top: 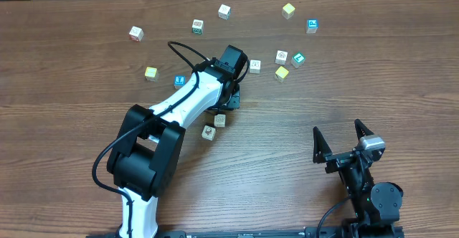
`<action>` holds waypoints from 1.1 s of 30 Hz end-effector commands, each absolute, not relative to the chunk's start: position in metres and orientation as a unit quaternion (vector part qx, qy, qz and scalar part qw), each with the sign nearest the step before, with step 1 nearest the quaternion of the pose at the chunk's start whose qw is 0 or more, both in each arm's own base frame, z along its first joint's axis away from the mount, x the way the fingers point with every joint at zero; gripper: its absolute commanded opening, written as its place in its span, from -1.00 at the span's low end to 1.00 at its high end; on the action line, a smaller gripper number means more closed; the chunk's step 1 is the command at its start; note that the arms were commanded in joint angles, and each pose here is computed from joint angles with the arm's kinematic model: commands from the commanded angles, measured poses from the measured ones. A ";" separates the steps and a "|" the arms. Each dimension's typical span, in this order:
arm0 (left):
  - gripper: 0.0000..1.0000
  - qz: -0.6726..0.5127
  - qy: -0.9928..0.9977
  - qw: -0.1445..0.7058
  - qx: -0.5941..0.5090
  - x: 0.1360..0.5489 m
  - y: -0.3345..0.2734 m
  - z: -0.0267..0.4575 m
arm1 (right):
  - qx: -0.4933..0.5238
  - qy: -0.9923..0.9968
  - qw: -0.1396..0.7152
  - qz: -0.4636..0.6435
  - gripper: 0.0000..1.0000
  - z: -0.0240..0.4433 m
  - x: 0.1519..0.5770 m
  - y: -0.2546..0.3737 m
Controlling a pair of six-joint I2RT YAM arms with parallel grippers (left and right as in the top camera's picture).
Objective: Form a circle
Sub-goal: 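Lower the 2 block onto the table and open the left gripper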
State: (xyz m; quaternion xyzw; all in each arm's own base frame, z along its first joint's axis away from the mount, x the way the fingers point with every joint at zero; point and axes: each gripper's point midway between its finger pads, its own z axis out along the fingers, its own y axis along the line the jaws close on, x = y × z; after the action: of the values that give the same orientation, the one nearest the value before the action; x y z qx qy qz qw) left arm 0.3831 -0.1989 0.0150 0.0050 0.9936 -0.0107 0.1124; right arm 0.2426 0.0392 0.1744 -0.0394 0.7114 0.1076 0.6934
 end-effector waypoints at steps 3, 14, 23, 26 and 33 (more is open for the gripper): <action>-0.51 -0.008 0.994 0.110 0.004 0.380 -0.195 0.021 | -0.036 0.711 0.695 0.106 1.00 0.172 0.243 0.038; -0.51 -0.026 0.997 0.073 0.007 0.364 -0.199 0.018 | -0.035 0.711 0.694 0.106 1.00 0.172 0.243 0.038; -0.50 -0.021 0.998 0.064 0.007 0.360 -0.197 0.017 | -0.035 0.711 0.695 0.106 1.00 0.172 0.243 0.038; -0.47 -0.021 0.998 0.064 0.007 0.360 -0.197 0.017 | -0.035 0.711 0.694 0.106 1.00 0.172 0.243 0.038; -0.37 -0.023 0.997 0.069 0.008 0.363 -0.198 0.017 | -0.036 0.711 0.695 0.106 1.00 0.172 0.243 0.038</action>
State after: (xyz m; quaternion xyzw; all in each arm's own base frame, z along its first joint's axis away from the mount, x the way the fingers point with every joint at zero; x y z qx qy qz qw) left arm 0.3608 -0.1967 0.0110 0.0086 0.9979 -0.0134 0.0626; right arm 0.2426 0.0392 0.1742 -0.0392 0.7116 0.1074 0.6932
